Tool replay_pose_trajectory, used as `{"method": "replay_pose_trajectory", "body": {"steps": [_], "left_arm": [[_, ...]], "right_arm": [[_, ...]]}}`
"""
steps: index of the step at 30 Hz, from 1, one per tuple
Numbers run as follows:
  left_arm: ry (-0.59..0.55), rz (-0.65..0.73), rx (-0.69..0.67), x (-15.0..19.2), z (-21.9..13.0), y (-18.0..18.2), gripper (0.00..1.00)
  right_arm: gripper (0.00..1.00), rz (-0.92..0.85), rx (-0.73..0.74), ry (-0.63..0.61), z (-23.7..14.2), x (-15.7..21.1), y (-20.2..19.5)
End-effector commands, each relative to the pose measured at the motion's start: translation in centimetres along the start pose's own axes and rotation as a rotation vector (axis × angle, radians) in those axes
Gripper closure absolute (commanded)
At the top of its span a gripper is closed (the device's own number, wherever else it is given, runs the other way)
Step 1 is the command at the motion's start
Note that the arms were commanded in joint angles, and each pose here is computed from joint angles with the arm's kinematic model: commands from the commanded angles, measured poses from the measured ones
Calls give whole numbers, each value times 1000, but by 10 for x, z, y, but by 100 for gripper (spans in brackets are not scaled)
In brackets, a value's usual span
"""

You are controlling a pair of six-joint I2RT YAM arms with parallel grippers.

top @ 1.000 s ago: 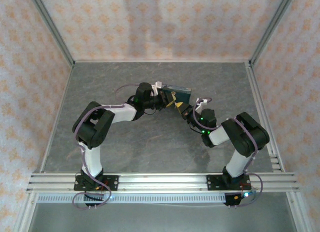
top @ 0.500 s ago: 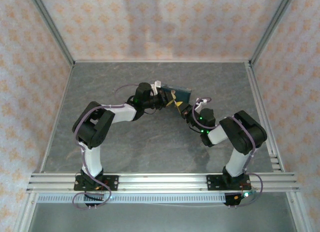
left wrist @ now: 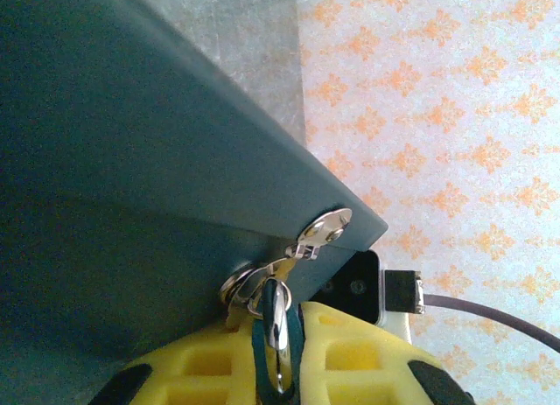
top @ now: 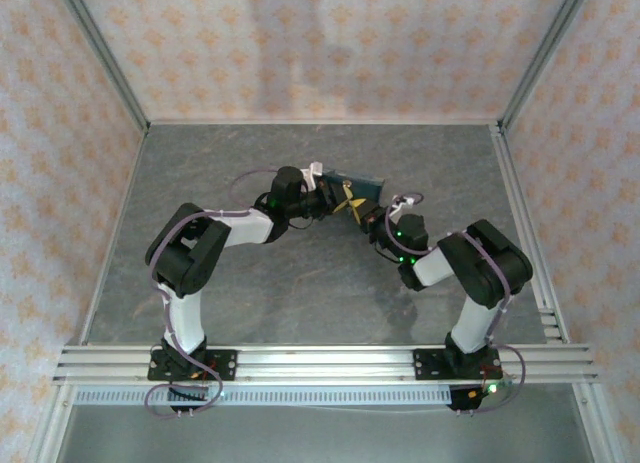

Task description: Unlock a padlock with a key

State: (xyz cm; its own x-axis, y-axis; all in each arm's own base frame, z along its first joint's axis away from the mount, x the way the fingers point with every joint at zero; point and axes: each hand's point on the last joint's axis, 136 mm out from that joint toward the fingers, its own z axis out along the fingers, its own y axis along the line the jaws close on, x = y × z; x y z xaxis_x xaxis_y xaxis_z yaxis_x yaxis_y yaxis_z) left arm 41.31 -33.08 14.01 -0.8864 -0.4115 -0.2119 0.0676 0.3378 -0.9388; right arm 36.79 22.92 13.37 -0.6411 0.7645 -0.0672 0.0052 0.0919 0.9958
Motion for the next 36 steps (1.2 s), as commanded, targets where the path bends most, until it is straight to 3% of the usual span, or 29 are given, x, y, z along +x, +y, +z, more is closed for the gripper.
{"method": "replay_pose_trajectory", "body": {"steps": [1,11,19,28,36], "left_arm": [[108,69,90,33,9,-29,100],[152,92,95,54,11,-26,100],[107,124,129,40,-1,-31,100],[63,156,175,30,-8,-43,100],[37,168,172,23,-11,-41,100]], "right_arm": [[100,16,-30,-33,15,-8,9],[100,229,-109,-7,39,-11,27],[100,532,-144,48,42,-8,44],[100,812,-182,11,27,-7,56],[100,839,-210,9,26,-2,67]]}}
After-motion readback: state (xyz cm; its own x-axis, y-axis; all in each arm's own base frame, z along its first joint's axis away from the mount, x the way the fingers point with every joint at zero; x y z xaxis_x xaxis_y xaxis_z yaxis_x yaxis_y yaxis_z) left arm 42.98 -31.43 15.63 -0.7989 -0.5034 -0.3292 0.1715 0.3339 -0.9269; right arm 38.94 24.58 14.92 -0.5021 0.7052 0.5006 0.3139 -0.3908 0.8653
